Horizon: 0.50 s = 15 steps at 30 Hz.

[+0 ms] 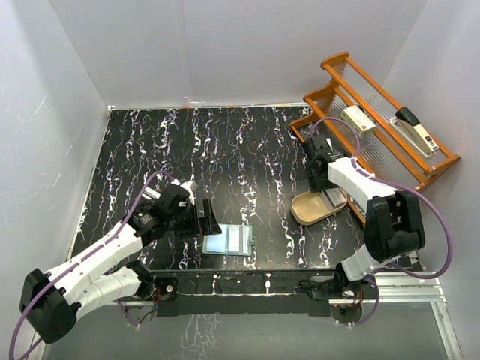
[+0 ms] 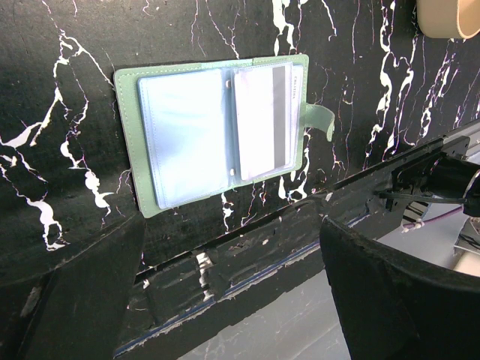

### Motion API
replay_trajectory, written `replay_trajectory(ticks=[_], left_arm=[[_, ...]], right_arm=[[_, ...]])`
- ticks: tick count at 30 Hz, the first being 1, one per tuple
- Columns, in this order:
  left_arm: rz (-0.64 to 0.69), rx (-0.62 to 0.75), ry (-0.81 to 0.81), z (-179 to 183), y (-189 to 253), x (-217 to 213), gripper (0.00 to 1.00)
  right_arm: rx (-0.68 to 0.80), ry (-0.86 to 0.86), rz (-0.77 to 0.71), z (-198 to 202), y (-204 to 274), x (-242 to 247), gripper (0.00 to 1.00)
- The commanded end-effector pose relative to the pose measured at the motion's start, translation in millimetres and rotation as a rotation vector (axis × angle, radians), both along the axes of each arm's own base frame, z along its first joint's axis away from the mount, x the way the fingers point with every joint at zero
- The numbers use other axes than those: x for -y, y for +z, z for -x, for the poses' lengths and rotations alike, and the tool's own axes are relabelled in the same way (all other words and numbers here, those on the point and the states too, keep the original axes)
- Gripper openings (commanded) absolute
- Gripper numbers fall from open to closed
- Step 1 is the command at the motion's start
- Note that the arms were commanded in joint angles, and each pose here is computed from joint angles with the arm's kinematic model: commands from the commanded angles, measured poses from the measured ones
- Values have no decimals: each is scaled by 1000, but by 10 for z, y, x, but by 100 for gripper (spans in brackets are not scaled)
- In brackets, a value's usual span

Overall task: Put the credit cards into the card holder
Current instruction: Pick up the credit card from the storage box.

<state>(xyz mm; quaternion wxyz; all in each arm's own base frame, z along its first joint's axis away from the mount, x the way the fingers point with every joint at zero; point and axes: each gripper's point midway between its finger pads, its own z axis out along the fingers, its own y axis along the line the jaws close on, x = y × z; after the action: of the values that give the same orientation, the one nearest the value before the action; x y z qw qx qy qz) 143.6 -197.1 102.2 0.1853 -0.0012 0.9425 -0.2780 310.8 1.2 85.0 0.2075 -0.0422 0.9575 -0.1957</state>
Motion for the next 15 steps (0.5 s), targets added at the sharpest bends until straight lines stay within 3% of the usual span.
replay_trajectory(ticks=[1, 15], left_arm=[[4, 7, 0, -2, 36, -17, 99], [-5, 7, 3, -15, 32, -27, 99]], right_arm=[[54, -10, 32, -151, 165, 48, 65], [20, -20, 63, -109, 76, 95, 62]])
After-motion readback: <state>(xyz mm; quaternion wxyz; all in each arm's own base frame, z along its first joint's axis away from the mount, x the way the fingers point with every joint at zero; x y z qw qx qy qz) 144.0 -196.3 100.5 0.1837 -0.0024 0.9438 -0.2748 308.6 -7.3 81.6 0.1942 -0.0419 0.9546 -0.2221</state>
